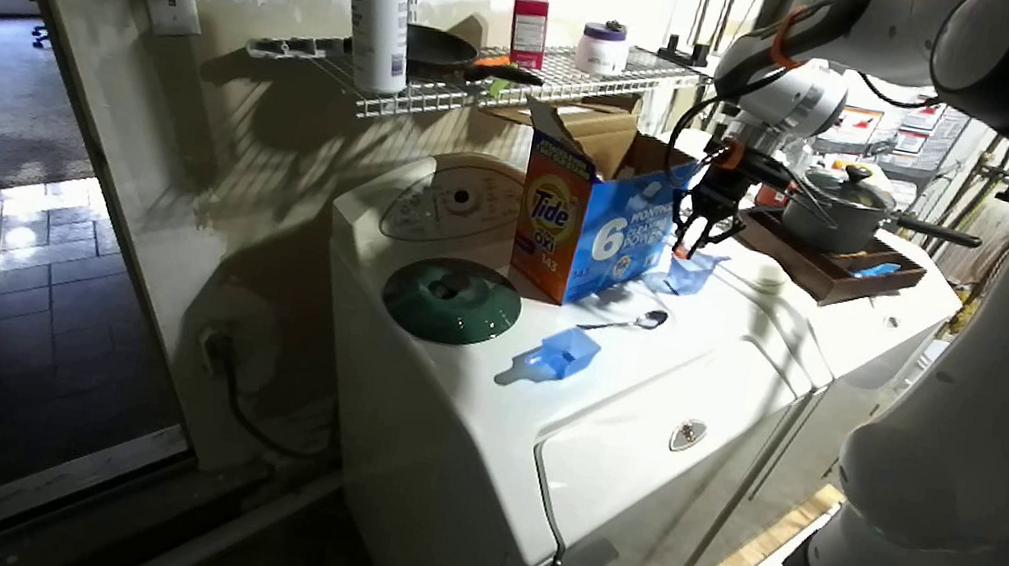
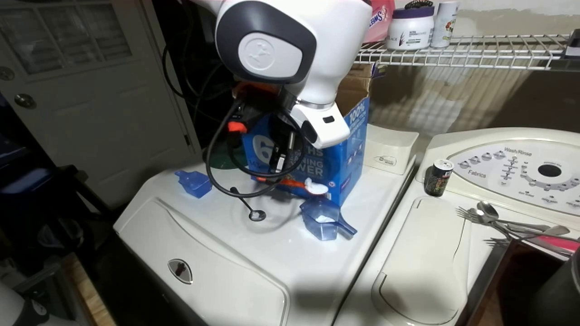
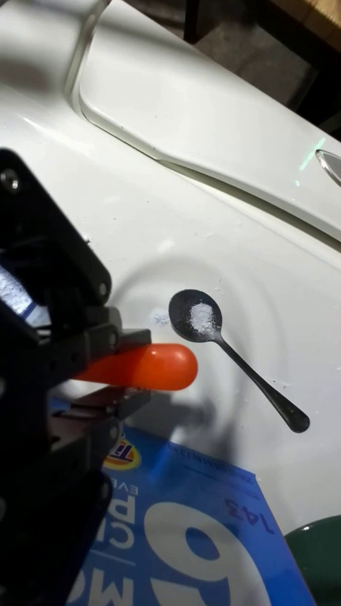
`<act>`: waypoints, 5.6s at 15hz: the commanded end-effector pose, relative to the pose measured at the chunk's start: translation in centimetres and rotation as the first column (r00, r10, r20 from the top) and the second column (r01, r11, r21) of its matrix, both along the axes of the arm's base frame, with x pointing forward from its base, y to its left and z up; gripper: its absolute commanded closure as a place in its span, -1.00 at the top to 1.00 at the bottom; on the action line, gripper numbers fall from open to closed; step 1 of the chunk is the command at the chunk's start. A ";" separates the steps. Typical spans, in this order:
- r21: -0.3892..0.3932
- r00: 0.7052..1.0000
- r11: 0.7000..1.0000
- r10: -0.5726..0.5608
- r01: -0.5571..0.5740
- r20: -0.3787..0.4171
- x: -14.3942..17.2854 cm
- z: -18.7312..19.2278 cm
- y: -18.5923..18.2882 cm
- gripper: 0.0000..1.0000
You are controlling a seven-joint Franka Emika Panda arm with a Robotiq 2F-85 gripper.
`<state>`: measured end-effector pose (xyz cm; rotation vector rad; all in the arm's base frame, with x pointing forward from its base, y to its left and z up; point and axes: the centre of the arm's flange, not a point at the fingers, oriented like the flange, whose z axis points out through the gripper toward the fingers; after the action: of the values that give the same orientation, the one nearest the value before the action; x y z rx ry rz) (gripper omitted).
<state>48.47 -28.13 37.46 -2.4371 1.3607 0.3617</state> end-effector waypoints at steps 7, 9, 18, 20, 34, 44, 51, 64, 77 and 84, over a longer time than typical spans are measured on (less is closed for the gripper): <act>0.077 0.997 0.997 -0.012 0.006 0.080 -0.2 -1.3 -1.6 -0.88; 0.091 0.995 0.996 -0.032 0.023 0.095 -0.7 -1.2 -1.9 -0.88; 0.156 0.982 0.983 -0.123 0.100 0.143 -2.3 -1.9 -2.6 -0.88; 0.158 0.976 0.980 -0.146 0.121 0.161 -2.6 -2.0 -2.8 -0.88; 0.253 0.929 0.944 -0.273 0.210 0.250 -4.5 -2.6 -3.0 -0.88; 0.246 0.911 0.937 -0.312 0.248 0.270 -5.4 -2.1 -3.1 -0.88; 0.206 0.938 0.954 -0.264 0.220 0.223 -5.5 -1.0 -1.7 -0.88; -0.045 0.985 0.984 -0.174 0.175 0.015 -4.4 -0.1 2.6 -0.88; -0.189 0.964 0.959 -0.236 0.210 -0.126 -5.3 -1.6 7.8 -0.88; -0.242 0.947 0.943 -0.273 0.229 -0.171 -5.9 -3.8 10.9 -0.88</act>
<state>43.68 -19.06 34.15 -2.3962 1.8158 0.4511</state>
